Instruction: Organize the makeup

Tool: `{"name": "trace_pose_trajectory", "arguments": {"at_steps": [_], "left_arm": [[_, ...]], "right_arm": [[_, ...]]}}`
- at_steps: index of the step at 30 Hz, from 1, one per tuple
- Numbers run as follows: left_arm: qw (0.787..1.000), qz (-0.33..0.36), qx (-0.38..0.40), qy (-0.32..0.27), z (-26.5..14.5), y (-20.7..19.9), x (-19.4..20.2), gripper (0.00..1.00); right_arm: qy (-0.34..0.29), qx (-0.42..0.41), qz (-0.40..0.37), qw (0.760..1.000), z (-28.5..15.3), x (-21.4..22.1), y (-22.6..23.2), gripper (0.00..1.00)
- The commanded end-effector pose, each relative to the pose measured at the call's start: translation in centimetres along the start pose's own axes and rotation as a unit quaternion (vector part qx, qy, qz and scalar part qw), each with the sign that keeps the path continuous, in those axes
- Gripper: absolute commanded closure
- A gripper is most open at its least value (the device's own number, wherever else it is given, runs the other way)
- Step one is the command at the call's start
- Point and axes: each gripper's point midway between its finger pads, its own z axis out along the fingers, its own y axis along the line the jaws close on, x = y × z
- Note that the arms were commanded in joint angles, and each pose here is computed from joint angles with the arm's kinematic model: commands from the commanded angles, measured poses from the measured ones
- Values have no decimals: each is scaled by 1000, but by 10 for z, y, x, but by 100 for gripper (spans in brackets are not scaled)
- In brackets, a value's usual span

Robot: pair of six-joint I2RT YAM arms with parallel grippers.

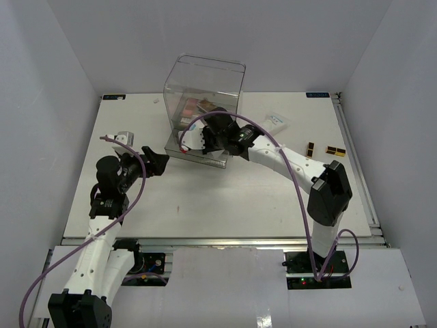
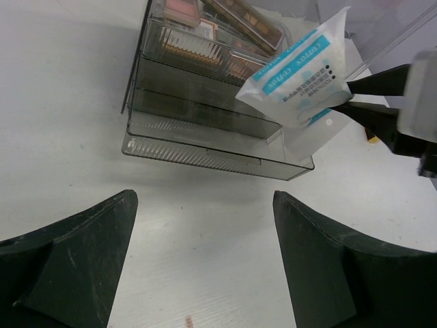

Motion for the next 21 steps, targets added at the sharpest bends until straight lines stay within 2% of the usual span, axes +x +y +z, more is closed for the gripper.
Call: {"name": "trace_pose_trajectory", "arguments": {"at_steps": [1, 11, 21], "left_arm": [[1000, 9, -19, -20, -5, 4, -10, 9], [999, 9, -28, -24, -7, 7, -13, 9], [999, 10, -32, -27, -8, 8, -13, 8]], "right_arm": [[30, 59, -23, 998, -1, 1, -31, 80], [49, -11, -101, 994, 29, 6, 11, 68], [70, -63, -144, 985, 39, 11, 28, 66]]}}
